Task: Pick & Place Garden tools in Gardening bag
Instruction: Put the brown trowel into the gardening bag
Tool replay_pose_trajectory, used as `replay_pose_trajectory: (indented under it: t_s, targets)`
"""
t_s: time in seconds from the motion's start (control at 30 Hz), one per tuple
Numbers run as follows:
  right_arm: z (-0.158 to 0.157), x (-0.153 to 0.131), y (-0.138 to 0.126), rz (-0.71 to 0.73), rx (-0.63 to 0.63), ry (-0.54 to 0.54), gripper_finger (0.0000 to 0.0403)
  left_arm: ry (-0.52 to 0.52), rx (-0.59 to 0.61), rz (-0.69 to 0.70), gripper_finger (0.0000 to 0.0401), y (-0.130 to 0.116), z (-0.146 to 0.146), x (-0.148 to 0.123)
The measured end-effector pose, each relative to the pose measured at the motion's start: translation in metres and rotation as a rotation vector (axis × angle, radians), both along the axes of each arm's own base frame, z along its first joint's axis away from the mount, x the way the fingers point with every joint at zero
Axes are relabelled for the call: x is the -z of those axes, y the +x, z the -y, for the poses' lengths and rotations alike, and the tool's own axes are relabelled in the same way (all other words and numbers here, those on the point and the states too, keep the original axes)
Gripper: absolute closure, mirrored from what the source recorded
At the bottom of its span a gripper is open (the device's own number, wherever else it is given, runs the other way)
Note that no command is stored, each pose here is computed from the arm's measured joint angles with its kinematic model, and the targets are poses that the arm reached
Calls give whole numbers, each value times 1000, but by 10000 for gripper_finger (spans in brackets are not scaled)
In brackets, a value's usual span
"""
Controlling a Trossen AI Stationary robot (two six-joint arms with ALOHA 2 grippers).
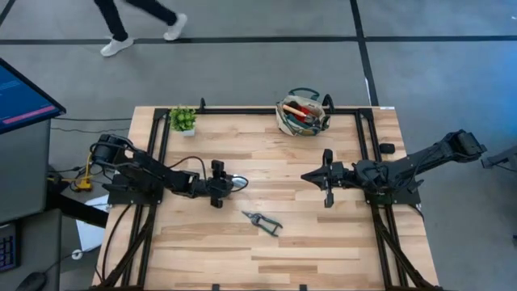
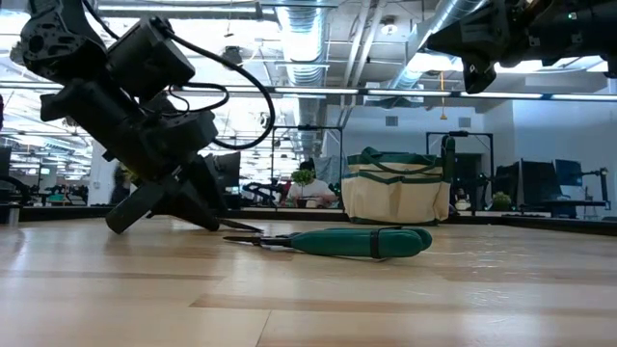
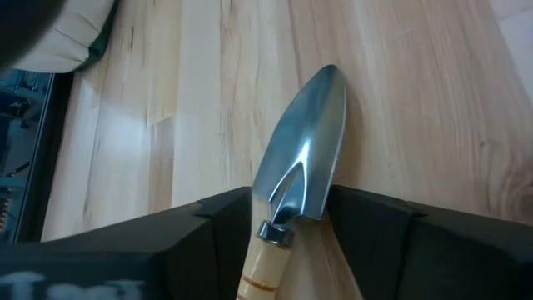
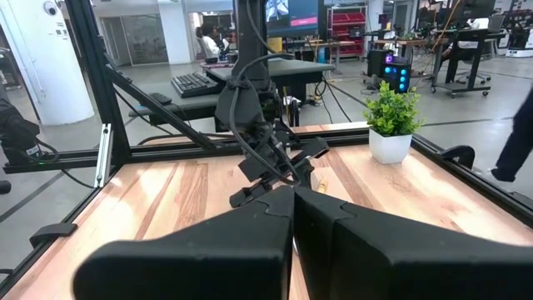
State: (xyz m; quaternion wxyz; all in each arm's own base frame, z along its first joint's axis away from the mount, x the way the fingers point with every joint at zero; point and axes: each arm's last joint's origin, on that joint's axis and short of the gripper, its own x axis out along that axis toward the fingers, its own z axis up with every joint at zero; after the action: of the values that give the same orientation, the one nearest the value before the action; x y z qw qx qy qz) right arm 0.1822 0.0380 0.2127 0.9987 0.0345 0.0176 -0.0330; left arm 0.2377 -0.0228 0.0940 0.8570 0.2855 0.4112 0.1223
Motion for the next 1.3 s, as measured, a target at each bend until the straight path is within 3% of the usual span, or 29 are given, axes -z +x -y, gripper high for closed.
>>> replay_pose_trajectory:
  t_s: [0.5, 0.97, 1.3]
  targets:
    - [0, 0, 0, 5, -2, 45, 403, -106, -4, 20, 314, 4, -17, 0]
    - [0, 0, 0, 5, -2, 45, 403, -128, -17, 46, 380, 5, -19, -2]
    - [0, 0, 0, 5, -2, 45, 403, -142, -13, 87, 398, 8, -19, -4]
